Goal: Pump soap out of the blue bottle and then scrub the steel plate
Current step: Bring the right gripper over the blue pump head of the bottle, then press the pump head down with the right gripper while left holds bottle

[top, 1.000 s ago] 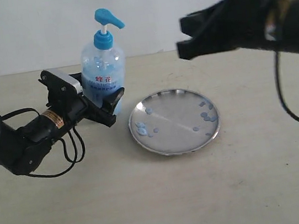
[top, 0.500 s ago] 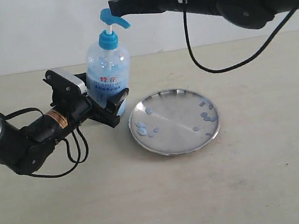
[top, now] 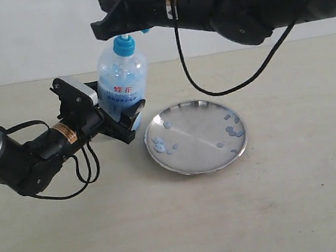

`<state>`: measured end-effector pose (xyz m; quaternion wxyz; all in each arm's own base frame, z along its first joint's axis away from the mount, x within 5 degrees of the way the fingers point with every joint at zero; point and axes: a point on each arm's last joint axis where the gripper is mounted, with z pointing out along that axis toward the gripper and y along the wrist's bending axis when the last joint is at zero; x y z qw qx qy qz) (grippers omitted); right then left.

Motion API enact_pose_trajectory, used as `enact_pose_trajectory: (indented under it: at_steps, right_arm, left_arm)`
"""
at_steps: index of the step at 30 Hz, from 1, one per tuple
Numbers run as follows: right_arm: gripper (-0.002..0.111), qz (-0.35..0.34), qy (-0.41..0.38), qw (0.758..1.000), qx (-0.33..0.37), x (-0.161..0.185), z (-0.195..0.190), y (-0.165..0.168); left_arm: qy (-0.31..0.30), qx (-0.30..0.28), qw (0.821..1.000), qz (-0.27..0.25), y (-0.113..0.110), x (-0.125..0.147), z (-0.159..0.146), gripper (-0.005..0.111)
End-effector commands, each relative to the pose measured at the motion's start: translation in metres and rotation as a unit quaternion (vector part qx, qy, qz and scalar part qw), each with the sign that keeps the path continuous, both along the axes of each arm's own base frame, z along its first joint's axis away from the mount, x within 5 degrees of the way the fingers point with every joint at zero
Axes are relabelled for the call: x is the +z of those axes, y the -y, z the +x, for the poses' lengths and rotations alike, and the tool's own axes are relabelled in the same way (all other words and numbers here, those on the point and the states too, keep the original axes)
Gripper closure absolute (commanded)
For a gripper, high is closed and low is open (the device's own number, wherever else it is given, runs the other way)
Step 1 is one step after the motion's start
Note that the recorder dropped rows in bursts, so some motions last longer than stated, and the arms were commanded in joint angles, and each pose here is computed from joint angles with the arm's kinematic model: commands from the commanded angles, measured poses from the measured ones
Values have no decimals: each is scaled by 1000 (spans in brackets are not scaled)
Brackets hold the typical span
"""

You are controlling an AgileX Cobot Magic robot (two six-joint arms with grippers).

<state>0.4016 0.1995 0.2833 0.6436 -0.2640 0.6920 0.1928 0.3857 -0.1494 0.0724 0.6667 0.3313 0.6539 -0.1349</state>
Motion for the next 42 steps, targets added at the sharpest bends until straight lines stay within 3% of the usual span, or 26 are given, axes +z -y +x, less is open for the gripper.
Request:
enact_pose_trajectory:
  at_steps: [1,4,9,25,36,42]
  right_arm:
    - [108,-61,15,998,4,13,-15,-15]
    - [108,-84,45,995,10,26,-25,-20]
    - [108,-92,13,995,-35,42,-33,-7]
    - [108,-148,-12,988,-38,21,-35,-3]
    - [108,-104,-27,990,-85,21,-17,28]
    - [108,-79,0,994,-73,28,-18,25]
  left_arm:
    - [-14,8,1000,24,-1,-4,0,102]
    - [-14,8,1000,24,-1,-4,0,102]
    - [-14,8,1000,24,-1,-4,0,102]
    - [-11,8,1000,22,0,-3,0,102]
    - [-11,8,1000,22,0,-3,0,102]
    - [-11,8,1000,22,0,-3,0,102]
